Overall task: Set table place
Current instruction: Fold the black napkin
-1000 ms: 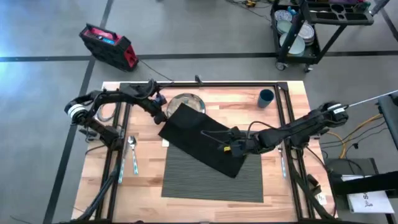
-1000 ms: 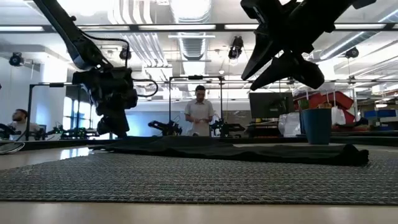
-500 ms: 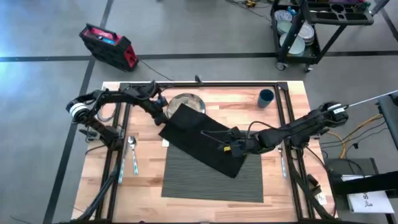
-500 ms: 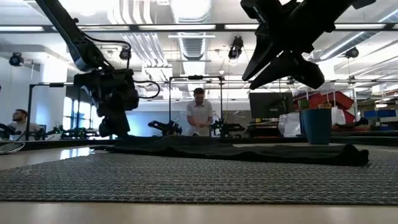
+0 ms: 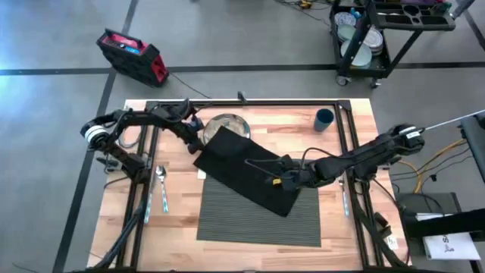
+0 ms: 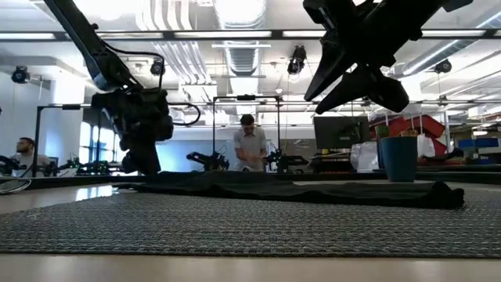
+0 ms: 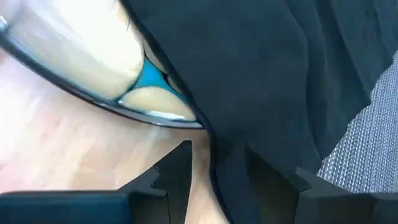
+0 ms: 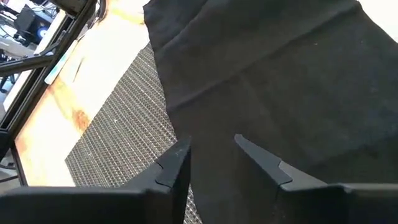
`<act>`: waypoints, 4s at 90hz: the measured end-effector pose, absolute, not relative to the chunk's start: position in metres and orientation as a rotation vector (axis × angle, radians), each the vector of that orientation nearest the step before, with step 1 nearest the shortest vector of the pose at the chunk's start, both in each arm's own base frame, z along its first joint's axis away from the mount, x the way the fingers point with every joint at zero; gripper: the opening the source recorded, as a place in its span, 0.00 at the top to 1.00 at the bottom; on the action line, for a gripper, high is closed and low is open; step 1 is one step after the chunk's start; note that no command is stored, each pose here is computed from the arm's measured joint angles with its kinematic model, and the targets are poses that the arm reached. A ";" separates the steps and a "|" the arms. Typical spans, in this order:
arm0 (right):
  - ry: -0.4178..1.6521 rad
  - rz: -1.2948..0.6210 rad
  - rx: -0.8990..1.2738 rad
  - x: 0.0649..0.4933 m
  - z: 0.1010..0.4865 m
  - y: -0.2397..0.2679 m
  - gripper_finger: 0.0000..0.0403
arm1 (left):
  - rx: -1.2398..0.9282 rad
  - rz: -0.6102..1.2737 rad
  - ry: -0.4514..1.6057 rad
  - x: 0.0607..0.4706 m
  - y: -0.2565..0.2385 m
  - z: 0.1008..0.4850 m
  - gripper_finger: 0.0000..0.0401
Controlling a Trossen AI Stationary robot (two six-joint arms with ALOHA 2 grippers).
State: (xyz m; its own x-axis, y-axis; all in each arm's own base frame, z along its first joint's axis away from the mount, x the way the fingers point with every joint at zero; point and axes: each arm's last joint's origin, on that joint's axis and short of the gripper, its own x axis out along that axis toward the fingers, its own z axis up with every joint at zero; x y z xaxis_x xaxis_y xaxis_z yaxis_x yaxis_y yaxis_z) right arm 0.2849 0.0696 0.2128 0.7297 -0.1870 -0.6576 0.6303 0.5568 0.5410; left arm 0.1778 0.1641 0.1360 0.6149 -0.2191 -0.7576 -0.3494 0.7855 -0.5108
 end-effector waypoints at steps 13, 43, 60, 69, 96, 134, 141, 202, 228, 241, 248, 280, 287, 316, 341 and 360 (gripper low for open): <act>0.583 -0.515 0.848 0.285 0.213 0.070 0.77 | -0.708 0.031 0.893 0.177 0.159 0.130 0.73; 0.584 -0.513 0.844 0.285 0.213 0.070 0.82 | -0.745 0.060 0.878 0.180 0.158 0.131 0.98; 0.582 -0.514 0.844 0.285 0.213 0.069 0.83 | -0.761 0.060 0.866 0.185 0.161 0.145 1.00; 0.581 -0.515 0.843 0.285 0.213 0.069 0.82 | -0.748 0.022 0.841 0.190 0.159 0.157 1.00; 0.550 -0.545 0.840 0.285 0.215 0.064 0.76 | -0.650 -0.080 0.777 0.213 0.145 0.194 1.00; 0.554 -0.541 0.836 0.285 0.215 0.064 0.72 | -0.576 0.003 0.895 0.215 0.139 0.197 1.00; 0.558 -0.537 0.837 0.285 0.215 0.064 0.74 | -0.545 0.034 0.945 0.212 0.139 0.195 1.00; 0.563 -0.534 0.826 0.285 0.215 0.064 0.77 | -0.495 0.133 1.107 0.200 0.135 0.182 1.00; 0.564 -0.535 0.825 0.285 0.215 0.064 0.73 | -0.495 0.129 1.103 0.199 0.134 0.179 1.00; 0.565 -0.538 0.826 0.285 0.215 0.064 0.73 | -0.499 0.118 1.091 0.200 0.134 0.180 1.00; 0.563 -0.542 0.827 0.285 0.215 0.062 0.74 | -0.504 0.111 1.087 0.200 0.134 0.180 1.00; 0.675 -0.524 0.845 0.291 0.211 0.009 0.75 | -0.515 0.100 1.075 0.201 0.134 0.180 1.00; 0.742 -0.554 0.832 0.286 0.207 -0.005 0.73 | -0.515 0.100 1.075 0.201 0.134 0.180 1.00; 1.092 -0.662 0.766 0.255 0.190 -0.023 0.65 | -0.514 0.115 1.048 0.199 0.133 0.187 0.92; 1.056 -0.643 0.769 0.257 0.192 -0.023 0.61 | -0.467 0.173 1.040 0.197 0.134 0.192 0.75; 1.061 -0.642 0.764 0.257 0.192 -0.023 0.63 | -0.467 0.175 1.039 0.197 0.134 0.192 0.66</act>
State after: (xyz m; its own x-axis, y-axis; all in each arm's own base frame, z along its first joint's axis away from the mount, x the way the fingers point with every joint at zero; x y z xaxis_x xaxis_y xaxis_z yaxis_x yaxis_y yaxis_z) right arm 0.2565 -0.0230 0.1923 0.3580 -0.0994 -0.9284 0.7764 0.5841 0.2368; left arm 0.1972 0.1343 0.1916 0.5038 -0.0781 -0.8603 -0.3552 0.8891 -0.2888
